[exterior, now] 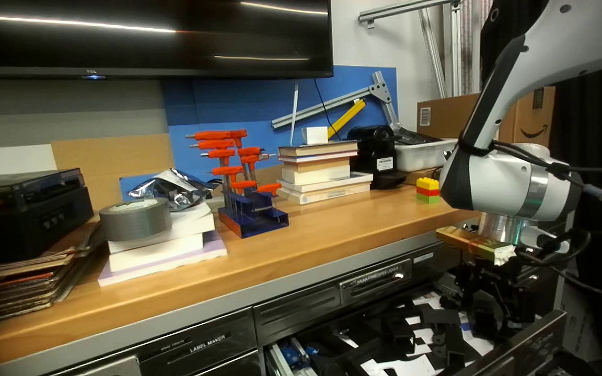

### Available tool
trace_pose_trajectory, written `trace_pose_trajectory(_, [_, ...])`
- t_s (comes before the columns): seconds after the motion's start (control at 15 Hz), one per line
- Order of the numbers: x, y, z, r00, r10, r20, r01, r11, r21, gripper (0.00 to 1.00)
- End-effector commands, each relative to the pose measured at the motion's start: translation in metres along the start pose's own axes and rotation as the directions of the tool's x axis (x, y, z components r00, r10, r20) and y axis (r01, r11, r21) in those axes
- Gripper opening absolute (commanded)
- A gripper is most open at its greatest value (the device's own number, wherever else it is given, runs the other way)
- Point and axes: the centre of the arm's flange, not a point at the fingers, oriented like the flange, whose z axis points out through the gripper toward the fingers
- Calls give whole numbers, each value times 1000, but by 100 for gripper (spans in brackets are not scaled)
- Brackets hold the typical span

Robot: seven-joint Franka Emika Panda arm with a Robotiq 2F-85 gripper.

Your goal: Put the black object in the top drawer

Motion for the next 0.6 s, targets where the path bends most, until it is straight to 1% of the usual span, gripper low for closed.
trace_pose_trajectory(0.0, [13, -7, 5, 999, 34, -11, -35, 999, -39, 100])
trace_pose_trajectory(0.13, [15, -7, 5, 999, 46, 0, -45, 998, -49, 100])
trace_pose_trajectory(0.33, [12, -6, 0, 999, 32, 20, -31, 998, -57, 100])
trace_pose_trajectory(0.53, [3, -2, -7, 998, 58, -8, -59, 995, -83, 100])
